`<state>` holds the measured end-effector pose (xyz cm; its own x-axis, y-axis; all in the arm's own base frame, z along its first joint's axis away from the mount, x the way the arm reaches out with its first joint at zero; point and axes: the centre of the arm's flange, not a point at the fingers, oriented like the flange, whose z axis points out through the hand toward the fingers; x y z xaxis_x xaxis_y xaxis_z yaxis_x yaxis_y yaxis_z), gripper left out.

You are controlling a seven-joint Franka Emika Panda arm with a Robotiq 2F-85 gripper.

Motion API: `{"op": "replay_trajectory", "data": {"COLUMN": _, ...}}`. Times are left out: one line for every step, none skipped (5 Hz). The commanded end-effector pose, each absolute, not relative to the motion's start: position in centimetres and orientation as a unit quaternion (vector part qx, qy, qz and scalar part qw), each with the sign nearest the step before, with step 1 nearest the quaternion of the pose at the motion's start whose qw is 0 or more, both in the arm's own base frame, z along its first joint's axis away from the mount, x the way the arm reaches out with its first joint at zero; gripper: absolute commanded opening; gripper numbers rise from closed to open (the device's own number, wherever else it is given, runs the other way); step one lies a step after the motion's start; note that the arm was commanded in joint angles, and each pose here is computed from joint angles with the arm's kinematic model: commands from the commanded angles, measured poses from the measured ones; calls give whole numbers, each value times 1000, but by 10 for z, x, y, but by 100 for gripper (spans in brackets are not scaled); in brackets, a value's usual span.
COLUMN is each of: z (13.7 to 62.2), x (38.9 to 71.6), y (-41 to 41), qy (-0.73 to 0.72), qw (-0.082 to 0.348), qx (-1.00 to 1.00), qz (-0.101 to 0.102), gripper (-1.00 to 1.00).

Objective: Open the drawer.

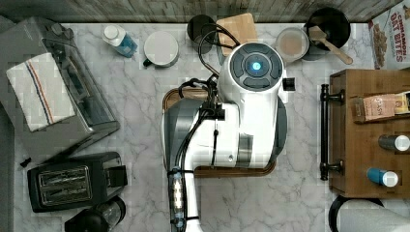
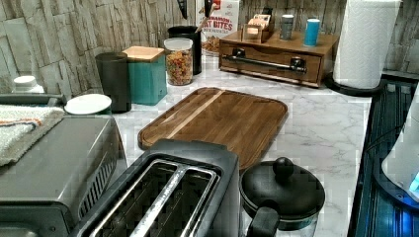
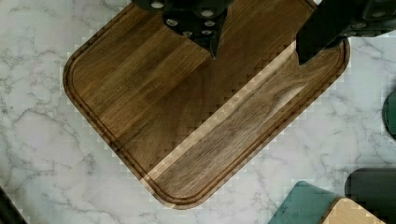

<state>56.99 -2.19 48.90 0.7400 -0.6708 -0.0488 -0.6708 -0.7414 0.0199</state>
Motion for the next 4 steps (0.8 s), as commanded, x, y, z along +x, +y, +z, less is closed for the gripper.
{"op": "replay_trajectory", "data": {"z": 489, "x": 570, "y": -22, "qy": -359, "qw": 0, "qx": 933, "qz": -26, "gripper": 100}}
{"op": "replay_trajectory", "data": {"z": 468, "x": 546, "y": -35, "qy": -289, "qw": 4, "qx": 957, "qz": 2, "gripper": 100}}
{"op": "replay_trajectory", "data": {"z": 454, "x": 533, "y": -78, "qy": -222, "qw": -9, "qx": 975, "qz": 2, "gripper": 100}}
{"op": "replay_trajectory", "data": {"z": 446, "x": 529, "y": -129, "qy": -168, "qw": -15, "qx": 986, "qz": -9, "gripper": 100}}
